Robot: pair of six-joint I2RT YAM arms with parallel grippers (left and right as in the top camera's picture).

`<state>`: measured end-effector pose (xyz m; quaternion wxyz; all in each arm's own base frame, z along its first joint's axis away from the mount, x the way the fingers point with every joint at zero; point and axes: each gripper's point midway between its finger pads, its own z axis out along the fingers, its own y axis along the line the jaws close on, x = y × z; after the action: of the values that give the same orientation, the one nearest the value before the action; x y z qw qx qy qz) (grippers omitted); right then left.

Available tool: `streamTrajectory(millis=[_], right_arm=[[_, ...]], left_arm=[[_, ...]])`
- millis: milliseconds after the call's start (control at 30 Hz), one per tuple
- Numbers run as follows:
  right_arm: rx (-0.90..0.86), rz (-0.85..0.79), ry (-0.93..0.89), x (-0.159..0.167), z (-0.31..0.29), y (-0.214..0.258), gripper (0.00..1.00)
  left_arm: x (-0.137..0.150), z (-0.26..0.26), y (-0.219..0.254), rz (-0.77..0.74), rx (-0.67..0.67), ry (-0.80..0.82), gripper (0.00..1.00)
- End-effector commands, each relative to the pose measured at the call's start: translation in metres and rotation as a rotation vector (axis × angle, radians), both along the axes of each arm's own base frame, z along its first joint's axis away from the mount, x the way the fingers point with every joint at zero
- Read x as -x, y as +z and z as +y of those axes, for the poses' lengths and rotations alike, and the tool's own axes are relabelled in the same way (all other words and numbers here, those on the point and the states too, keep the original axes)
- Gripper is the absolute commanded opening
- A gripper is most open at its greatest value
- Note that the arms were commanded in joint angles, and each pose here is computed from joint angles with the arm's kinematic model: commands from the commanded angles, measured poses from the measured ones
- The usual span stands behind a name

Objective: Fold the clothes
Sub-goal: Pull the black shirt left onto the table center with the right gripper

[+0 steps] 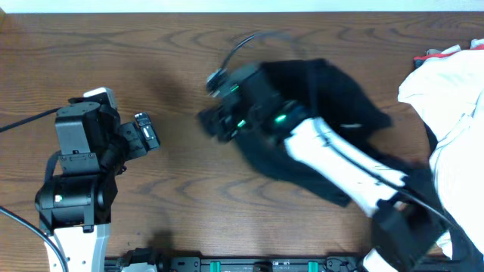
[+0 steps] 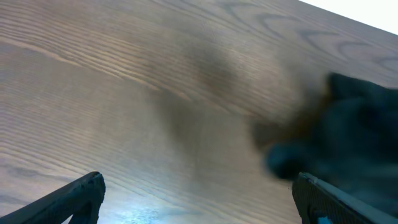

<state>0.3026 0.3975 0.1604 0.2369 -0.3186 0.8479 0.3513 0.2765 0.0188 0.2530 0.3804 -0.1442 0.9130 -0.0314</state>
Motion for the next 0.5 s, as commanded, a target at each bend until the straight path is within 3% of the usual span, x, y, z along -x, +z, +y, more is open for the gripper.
streamTrajectory(millis=[0,33,100,200,367,467], right_arm=[[-0.003,-0.038,0.180,0.043,0.028,-0.002,0.01],[0.007,-0.053,0.189,0.047,0.030,-0.002,0.07],[0.030,-0.084,0.168,0.046,0.028,0.001,0.36],[0.093,-0.124,0.078,0.028,0.007,0.006,0.57],[0.174,-0.180,-0.103,-0.012,-0.045,0.023,0.70],[0.191,-0.184,-0.207,-0.033,-0.080,0.036,0.72]], left_arm=[[-0.001,0.006,0.010,-0.021,-0.042,0.002,0.98],[-0.002,0.006,0.010,-0.018,-0.041,0.001,0.98],[-0.002,0.006,0.006,-0.005,-0.041,0.000,0.98],[-0.005,0.006,-0.003,0.034,-0.037,-0.001,0.98],[-0.015,0.001,-0.034,0.150,-0.007,-0.023,0.98],[-0.024,-0.011,-0.060,0.239,0.058,-0.069,0.98]])
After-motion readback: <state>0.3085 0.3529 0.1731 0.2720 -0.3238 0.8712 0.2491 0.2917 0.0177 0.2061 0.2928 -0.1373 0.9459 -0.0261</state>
